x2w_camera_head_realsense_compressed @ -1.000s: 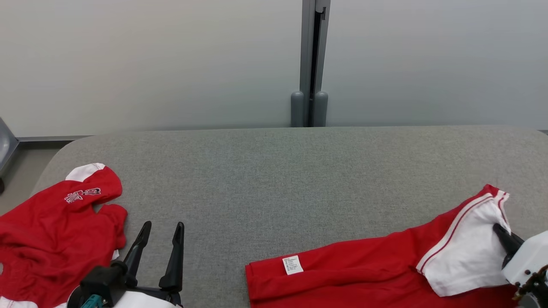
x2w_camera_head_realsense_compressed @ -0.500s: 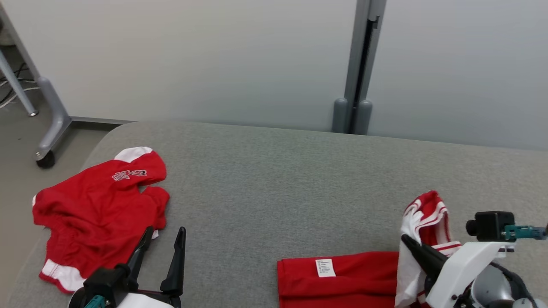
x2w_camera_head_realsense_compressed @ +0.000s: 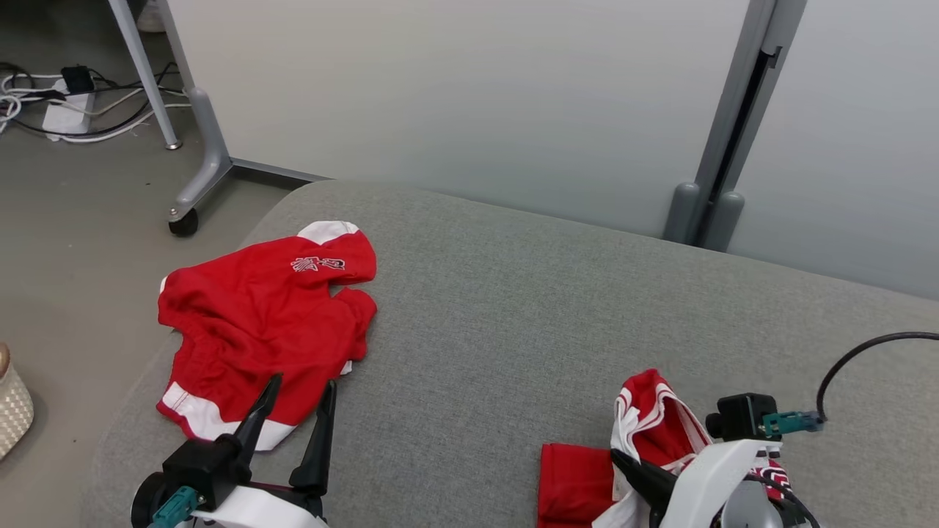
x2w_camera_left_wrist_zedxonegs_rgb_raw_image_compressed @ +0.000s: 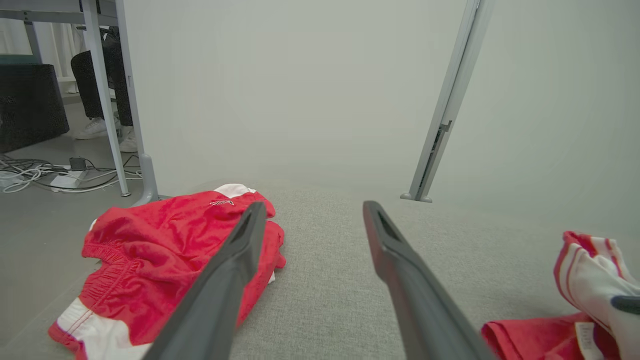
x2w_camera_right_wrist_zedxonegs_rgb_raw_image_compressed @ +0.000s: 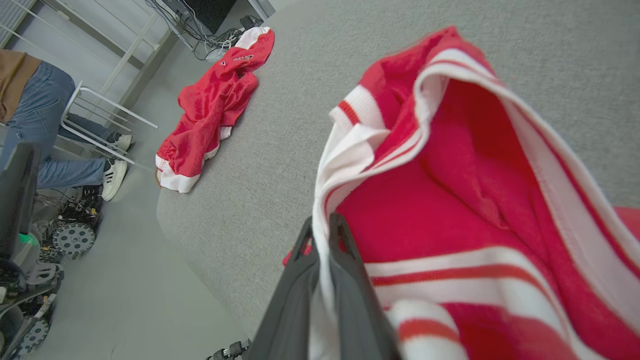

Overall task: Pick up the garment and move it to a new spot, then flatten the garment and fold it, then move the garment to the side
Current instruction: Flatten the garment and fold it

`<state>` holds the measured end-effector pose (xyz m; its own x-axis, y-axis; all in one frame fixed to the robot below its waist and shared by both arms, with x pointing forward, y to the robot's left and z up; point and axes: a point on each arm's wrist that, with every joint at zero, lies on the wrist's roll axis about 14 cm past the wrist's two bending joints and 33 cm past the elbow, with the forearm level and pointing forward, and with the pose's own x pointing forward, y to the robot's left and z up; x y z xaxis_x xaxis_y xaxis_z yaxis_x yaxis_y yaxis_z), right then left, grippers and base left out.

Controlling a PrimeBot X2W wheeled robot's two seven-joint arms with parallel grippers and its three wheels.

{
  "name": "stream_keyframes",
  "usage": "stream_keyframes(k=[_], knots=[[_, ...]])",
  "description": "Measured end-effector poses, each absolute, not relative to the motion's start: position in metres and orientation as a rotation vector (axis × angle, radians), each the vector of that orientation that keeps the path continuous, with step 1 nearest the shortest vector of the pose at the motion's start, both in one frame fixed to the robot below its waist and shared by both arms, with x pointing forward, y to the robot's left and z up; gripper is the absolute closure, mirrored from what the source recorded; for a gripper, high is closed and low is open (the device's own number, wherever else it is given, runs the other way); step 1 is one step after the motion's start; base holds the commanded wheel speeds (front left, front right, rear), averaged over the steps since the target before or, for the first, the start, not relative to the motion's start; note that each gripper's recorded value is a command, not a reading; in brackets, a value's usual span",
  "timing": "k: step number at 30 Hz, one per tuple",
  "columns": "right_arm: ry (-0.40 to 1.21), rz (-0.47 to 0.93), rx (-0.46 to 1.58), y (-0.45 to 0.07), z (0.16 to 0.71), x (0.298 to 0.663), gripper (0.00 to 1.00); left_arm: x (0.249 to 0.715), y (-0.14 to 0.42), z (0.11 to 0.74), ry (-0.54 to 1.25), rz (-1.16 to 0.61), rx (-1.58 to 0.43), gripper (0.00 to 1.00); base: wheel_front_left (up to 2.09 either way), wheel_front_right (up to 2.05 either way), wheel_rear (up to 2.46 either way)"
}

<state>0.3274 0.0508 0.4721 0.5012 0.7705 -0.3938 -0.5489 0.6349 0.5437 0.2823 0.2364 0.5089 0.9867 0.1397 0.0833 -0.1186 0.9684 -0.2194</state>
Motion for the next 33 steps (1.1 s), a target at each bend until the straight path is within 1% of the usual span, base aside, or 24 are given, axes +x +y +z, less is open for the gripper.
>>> stream_keyframes(k=[6,7,8,9,10,15,18,23,27,28,30,33], knots=[[0.695,0.857,0.378,0.069,0.463,0.324,1.00,0.280,0.241,0.506,-0.090,0.145,-0.212,0.00,0.00,0.00,0.00],[0.707,0.859,0.371,0.071,0.459,0.322,0.76,0.280,0.240,0.506,-0.090,0.144,-0.212,0.00,0.00,0.00,0.00],[0.709,0.861,0.369,0.072,0.458,0.321,0.18,0.280,0.240,0.506,-0.091,0.143,-0.213,0.00,0.00,0.00,0.00],[0.712,0.865,0.369,0.074,0.456,0.320,0.18,0.281,0.240,0.506,-0.089,0.142,-0.212,0.00,0.00,0.00,0.00],[0.714,0.870,0.374,0.076,0.456,0.318,0.00,0.282,0.239,0.506,-0.089,0.139,-0.212,0.00,0.00,0.00,0.00],[0.671,0.898,0.403,0.083,0.469,0.316,0.00,0.287,0.235,0.507,-0.090,0.123,-0.214,0.00,0.00,0.00,0.00],[0.587,0.914,0.427,0.085,0.491,0.319,0.00,0.292,0.230,0.508,-0.093,0.105,-0.217,0.00,0.00,0.00,0.00],[0.413,0.874,0.468,0.059,0.530,0.337,0.00,0.302,0.216,0.512,-0.102,0.060,-0.224,0.00,0.00,0.00,0.00],[0.237,0.765,0.480,0.015,0.562,0.362,0.00,0.309,0.205,0.516,-0.109,0.027,-0.226,0.00,0.00,0.00,0.00],[0.163,0.681,0.467,-0.014,0.571,0.375,0.00,0.313,0.200,0.518,-0.113,0.010,-0.228,0.00,0.00,0.00,0.00],[0.109,0.587,0.453,-0.044,0.572,0.384,0.00,0.315,0.197,0.519,-0.116,0.002,-0.228,0.00,0.00,0.00,0.00],[0.088,0.471,0.400,-0.080,0.561,0.392,0.00,0.316,0.196,0.518,-0.115,-0.003,-0.227,0.00,0.00,0.00,0.00]])
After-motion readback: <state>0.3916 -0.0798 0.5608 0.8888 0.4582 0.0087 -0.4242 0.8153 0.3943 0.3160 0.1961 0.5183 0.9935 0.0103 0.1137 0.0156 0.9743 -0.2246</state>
